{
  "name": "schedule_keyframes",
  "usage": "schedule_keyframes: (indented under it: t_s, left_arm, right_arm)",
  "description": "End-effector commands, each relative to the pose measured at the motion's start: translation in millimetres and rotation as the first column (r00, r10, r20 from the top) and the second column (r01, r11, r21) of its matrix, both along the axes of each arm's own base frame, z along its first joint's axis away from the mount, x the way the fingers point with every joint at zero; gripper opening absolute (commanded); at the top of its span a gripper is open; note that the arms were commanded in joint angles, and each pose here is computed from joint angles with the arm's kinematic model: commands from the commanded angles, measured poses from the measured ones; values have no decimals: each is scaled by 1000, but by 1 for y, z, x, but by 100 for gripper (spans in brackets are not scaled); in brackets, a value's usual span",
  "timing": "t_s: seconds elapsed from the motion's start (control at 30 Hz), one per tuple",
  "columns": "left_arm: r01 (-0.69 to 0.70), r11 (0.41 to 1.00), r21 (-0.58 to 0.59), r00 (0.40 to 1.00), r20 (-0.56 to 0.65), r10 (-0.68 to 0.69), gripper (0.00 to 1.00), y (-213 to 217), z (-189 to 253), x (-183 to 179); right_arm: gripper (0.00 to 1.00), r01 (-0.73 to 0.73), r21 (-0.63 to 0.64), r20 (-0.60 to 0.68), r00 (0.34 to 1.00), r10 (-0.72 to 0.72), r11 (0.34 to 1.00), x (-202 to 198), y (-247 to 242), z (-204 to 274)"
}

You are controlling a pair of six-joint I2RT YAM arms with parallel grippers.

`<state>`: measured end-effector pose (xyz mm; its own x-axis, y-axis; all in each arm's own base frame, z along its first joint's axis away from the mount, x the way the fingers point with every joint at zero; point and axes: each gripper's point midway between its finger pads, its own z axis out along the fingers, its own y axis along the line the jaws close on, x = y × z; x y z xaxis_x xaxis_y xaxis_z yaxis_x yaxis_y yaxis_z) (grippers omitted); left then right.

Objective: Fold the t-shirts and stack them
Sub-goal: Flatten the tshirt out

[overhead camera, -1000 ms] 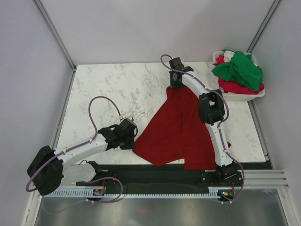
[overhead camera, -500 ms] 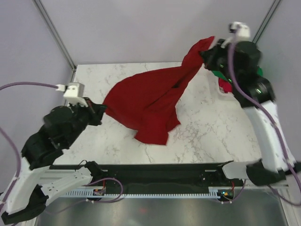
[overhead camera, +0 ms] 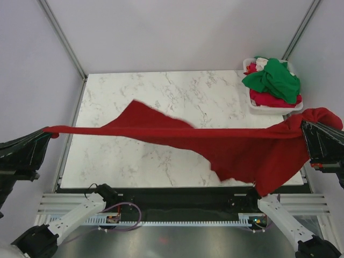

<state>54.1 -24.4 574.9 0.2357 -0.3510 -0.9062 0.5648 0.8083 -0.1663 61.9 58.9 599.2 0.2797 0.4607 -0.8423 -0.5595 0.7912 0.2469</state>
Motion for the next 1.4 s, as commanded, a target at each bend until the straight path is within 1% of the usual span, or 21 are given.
schedule_keyframes:
  t_s: [0.0, 0.1, 0.17, 0.27, 0.4, 0.47, 0.57, 0.7, 0.83, 0.87, 0.9, 0.93, 1.0, 1.03, 1.07, 1.13, 1.17, 1.2, 1.27, 1.33, 1.37]
  left_arm:
    - [-101, 991, 88, 984, 157, 87, 2, 6, 24, -20]
    - [-126, 986, 113, 971, 220, 99, 2, 2, 35, -35]
    - [-108, 988, 109, 971, 223, 82, 2, 0, 36, -39]
    - [-135, 981, 140, 979, 169, 111, 2, -5, 25, -14]
    - [-245, 942, 228, 970, 41, 242, 2, -8, -5, 50]
    - [-263, 921, 287, 961, -9, 277, 2, -20, -24, 92]
    - [-309, 848, 432, 921, -87, 379, 2, -37, -68, 165]
    - [-325, 706, 629, 832, -165, 530, 2, -54, -149, 268]
    - [-228, 643, 731, 712, -325, 622, 2, -42, -248, 376]
    - [-240, 629, 739, 658, -353, 666, 2, -21, -267, 399]
    - [-169, 622, 765, 571, -438, 694, 2, -15, -333, 435]
    - [-206, 624, 753, 545, -441, 713, 2, -7, -329, 460]
    - [-195, 622, 758, 461, -489, 740, 20, 5, -365, 511]
    - [-128, 612, 780, 400, -524, 752, 53, 7, -381, 505]
    - [-135, 609, 782, 381, -526, 760, 74, 8, -384, 511]
    - [-176, 660, 730, 385, -566, 729, 100, 1, -371, 510]
    - [-193, 693, 694, 385, -596, 704, 100, -4, -366, 507]
    - [-180, 716, 674, 391, -619, 681, 100, -10, -367, 502]
    - [-204, 735, 647, 409, -626, 664, 100, -15, -345, 490]
    - [-211, 756, 620, 373, -664, 648, 100, -18, -348, 471]
    - [-259, 789, 557, 384, -691, 613, 100, -21, -325, 456]
  right_arm:
    - [0, 53, -4, 81, 995, -52, 999, -22, -7, 25]
    - [0, 93, 6, 114, 989, -93, 996, -31, -10, 45]
    - [0, 105, 22, 69, 992, -106, 994, -12, -10, 49]
    - [0, 164, 18, -23, 986, -164, 986, 32, -11, 46]
    - [0, 213, -52, -237, 946, -220, 976, 143, 4, 3]
    - [0, 246, -49, -277, 928, -250, 968, 184, 6, -10]
    - [0, 252, -104, -407, 872, -272, 962, 271, 23, -69]
    - [0, 237, -179, -588, 752, -297, 955, 390, 48, -178]
    - [2, 195, -262, -707, 628, -325, 945, 481, 71, -289]
    - [6, 227, -296, -716, 591, -373, 928, 498, 65, -307]
    - [37, 234, -340, -732, 542, -412, 911, 527, 65, -337]
    - [59, 259, -373, -728, 514, -454, 891, 541, 60, -348]
    - [98, 341, -424, -709, 452, -542, 839, 570, 40, -356]
    - [98, 359, -418, -702, 455, -547, 835, 577, 33, -351]
    - [98, 371, -405, -697, 466, -545, 835, 582, 29, -346]
    - [98, 406, -372, -682, 490, -542, 835, 583, 17, -328]
    - [98, 391, -401, -700, 453, -552, 829, 578, 12, -351]
    - [98, 413, -369, -661, 513, -547, 833, 573, 12, -318]
    - [98, 404, -372, -657, 521, -544, 836, 563, 12, -315]
    - [98, 363, -366, -674, 532, -513, 857, 551, 17, -313]
    - [98, 335, -375, -694, 516, -501, 864, 544, 20, -327]
